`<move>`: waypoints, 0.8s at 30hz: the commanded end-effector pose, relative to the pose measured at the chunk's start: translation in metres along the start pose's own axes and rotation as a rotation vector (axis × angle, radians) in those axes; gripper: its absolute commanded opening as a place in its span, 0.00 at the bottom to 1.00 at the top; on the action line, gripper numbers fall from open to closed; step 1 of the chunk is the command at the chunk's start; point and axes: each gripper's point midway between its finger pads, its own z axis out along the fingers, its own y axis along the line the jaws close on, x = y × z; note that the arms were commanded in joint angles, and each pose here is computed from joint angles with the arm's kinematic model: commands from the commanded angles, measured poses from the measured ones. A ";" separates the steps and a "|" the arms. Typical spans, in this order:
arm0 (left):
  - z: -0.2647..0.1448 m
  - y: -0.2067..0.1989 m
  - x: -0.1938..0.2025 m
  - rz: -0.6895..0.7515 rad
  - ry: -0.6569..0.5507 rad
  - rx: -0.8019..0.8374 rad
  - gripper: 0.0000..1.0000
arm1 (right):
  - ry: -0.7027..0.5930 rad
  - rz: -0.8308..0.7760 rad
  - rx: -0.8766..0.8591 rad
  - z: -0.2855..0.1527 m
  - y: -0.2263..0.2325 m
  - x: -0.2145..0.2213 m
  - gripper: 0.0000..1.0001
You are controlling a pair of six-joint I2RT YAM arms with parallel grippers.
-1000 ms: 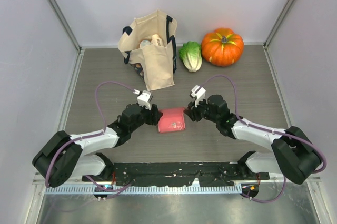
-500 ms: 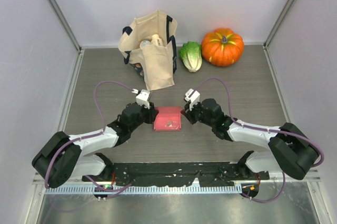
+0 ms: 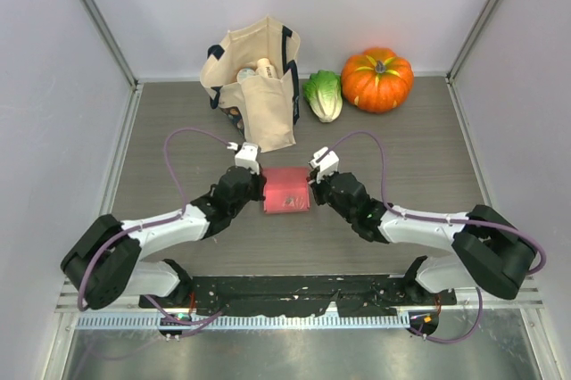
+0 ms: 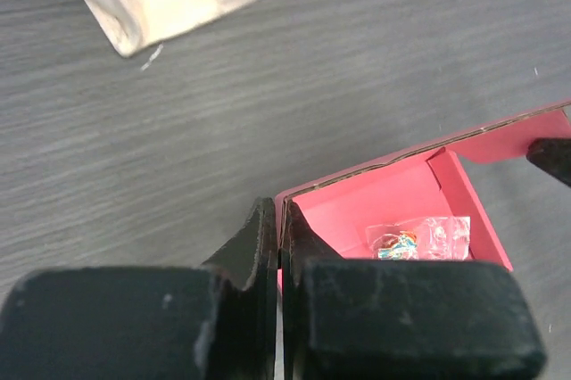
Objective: Fold the paper box
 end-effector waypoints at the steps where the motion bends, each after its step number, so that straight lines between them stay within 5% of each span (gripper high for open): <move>1: 0.022 0.016 -0.044 -0.136 -0.126 -0.209 0.00 | -0.131 0.126 0.238 0.015 -0.030 -0.043 0.01; 8: 0.051 0.023 -0.062 -0.182 -0.205 -0.397 0.00 | -0.158 0.148 0.348 0.040 -0.036 -0.042 0.01; 24: 0.051 0.024 -0.024 -0.172 -0.216 -0.347 0.00 | -0.147 0.160 0.433 0.045 -0.019 -0.014 0.01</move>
